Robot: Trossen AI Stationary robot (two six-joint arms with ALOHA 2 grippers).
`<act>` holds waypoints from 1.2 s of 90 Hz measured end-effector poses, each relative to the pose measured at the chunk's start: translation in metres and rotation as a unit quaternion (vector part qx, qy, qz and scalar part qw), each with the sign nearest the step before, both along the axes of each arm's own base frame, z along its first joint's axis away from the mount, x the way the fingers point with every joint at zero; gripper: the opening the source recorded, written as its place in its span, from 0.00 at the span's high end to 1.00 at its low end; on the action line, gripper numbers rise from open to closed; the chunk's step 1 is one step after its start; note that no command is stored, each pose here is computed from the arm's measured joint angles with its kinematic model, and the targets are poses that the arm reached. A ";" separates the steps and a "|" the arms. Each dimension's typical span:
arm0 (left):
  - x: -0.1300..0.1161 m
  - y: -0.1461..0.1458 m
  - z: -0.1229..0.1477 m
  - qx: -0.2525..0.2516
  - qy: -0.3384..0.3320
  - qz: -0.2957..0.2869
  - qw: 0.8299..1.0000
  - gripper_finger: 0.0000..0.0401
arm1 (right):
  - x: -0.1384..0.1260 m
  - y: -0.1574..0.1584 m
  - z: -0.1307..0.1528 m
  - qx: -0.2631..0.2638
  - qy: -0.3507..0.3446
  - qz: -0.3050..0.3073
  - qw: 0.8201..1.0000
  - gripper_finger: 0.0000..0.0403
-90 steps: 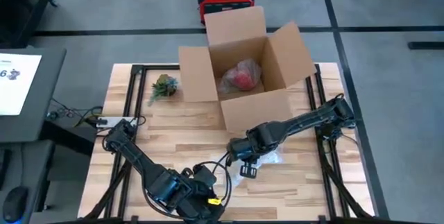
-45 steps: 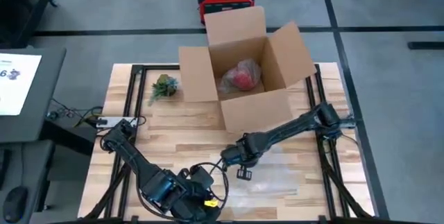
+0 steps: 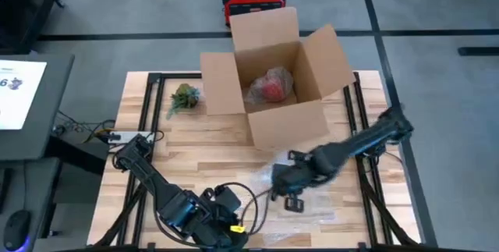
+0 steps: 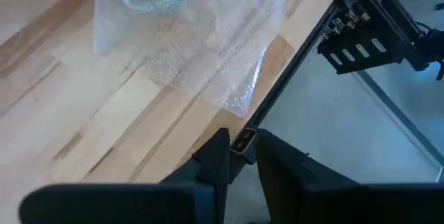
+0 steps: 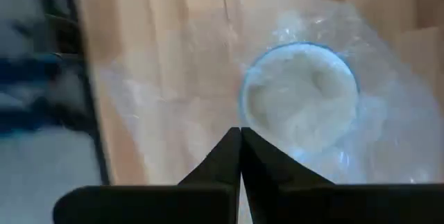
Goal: Wrap mug
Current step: Wrap the white mug with bubble wrap
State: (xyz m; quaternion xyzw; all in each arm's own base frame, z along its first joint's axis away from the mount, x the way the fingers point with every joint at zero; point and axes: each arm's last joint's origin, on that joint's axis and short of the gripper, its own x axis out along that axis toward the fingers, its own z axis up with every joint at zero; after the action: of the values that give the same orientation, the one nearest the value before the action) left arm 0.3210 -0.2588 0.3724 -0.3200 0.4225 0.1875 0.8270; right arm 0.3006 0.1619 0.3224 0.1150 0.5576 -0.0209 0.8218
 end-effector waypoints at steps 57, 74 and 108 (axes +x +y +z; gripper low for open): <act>0.013 0.023 -0.008 0.039 0.045 -0.026 0.998 0.87 | -0.001 0.010 -0.090 -0.083 -0.018 0.100 0.991 0.47; 0.013 0.015 -0.008 0.034 0.034 -0.045 0.998 0.87 | 0.017 0.007 -0.114 -0.109 0.031 0.102 0.988 0.59; 0.050 -0.010 -0.071 -0.018 -0.062 -0.066 0.996 0.99 | 0.025 -0.011 -0.107 -0.106 0.062 0.061 0.991 0.96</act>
State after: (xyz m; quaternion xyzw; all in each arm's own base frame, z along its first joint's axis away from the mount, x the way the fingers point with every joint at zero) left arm 0.3712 -0.2693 0.3017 -0.3167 0.3941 0.1046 0.8564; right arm 0.3256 0.1510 0.2158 -0.0084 0.6083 -0.0364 0.7928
